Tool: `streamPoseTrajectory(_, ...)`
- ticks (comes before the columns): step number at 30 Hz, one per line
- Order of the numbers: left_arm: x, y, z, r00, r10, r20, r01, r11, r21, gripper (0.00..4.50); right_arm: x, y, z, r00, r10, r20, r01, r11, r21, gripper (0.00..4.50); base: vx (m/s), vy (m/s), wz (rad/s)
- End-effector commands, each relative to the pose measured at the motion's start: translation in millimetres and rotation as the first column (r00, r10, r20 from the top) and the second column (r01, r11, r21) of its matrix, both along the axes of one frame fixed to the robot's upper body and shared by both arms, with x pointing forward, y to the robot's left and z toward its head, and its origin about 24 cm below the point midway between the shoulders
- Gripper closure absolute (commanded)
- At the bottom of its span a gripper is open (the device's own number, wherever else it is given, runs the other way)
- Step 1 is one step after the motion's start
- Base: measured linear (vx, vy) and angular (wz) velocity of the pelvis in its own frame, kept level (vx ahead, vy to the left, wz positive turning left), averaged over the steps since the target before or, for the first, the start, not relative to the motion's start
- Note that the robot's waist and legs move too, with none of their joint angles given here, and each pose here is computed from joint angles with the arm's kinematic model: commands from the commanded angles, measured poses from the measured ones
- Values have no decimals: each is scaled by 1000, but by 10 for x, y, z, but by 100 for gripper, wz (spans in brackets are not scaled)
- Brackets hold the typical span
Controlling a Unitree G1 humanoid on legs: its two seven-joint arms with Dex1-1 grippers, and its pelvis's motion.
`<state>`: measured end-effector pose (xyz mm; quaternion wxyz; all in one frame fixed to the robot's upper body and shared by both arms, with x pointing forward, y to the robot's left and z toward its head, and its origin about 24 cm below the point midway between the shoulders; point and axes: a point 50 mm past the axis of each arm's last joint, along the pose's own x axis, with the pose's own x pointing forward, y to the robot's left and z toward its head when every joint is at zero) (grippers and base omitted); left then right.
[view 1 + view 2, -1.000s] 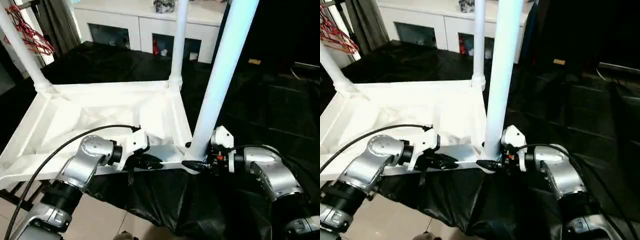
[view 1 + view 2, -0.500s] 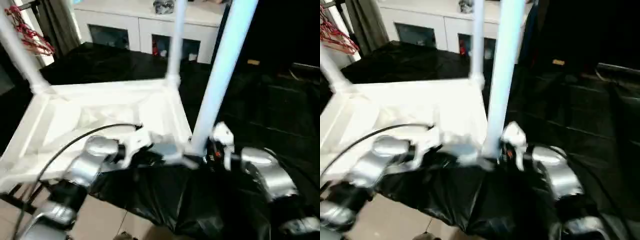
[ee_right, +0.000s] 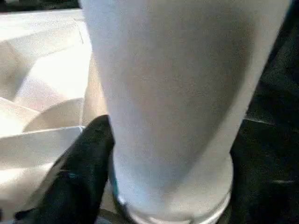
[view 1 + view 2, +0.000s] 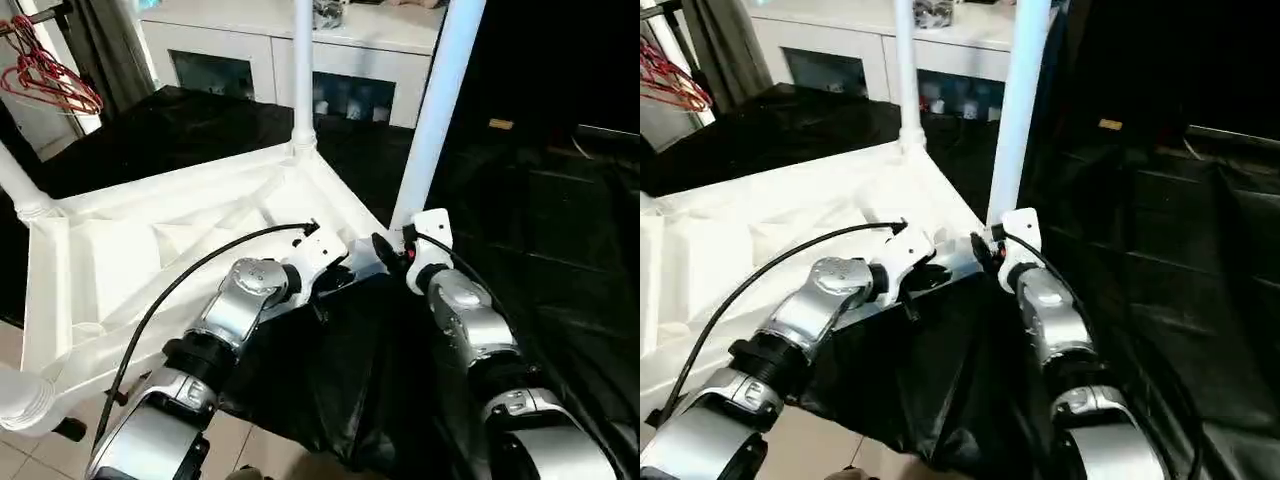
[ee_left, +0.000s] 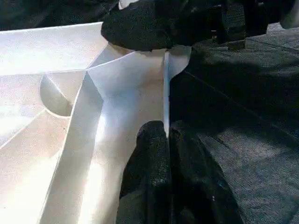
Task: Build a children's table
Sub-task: Rotate leg to tighten
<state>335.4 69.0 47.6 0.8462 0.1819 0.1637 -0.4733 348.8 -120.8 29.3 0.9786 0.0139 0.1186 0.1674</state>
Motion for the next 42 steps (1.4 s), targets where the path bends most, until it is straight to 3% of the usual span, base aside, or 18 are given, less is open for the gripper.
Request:
streamPoseTrajectory(1, 16, -112, 138, 997, -23, 78, 30, 996, -89, 450, -91, 248, -137, 991, 117, -64, -116, 993, 29, 85, 0, 0, 0)
streamPoseTrajectory(7, -93, -33, 123, 989, -131, 62, 138, 983, -119, 450, -108, 126, -63, 966, 258, -8, -258, 966, -21, 72, 0, 0, 0)
streamPoseTrajectory(15, -202, 119, 110, 967, -253, 31, 255, 959, -123, 450, -230, -110, 32, 867, 498, 16, -496, 866, -66, 72, 0, 0, 0)
streamPoseTrajectory(22, -309, 299, 150, 934, -356, -19, 349, 924, -154, 450, -445, -310, 76, 708, 705, -35, -706, 706, -61, 72, 0, 0, 0)
streamPoseTrajectory(25, -340, 356, 148, 923, -383, -41, 373, 915, -155, 450, -493, -345, 69, 675, 735, -61, -738, 673, -47, 72, 0, 0, 0)
streamPoseTrajectory(33, -411, 444, 145, 900, -429, -84, 413, 897, -160, 450, -568, -371, 70, 620, 780, -90, -783, 622, -9, 117, 0, 0, 0)
streamPoseTrajectory(35, -414, 449, 144, 899, -430, -85, 414, 896, -160, 450, -574, -374, 74, 615, 783, -92, -787, 617, -6, 147, 0, 0, 0)
streamPoseTrajectory(42, -427, 452, 143, 897, -431, -93, 413, 895, -166, 450, -610, -348, 73, 596, 797, -98, -800, 600, 14, 174, 0, 0, 0)
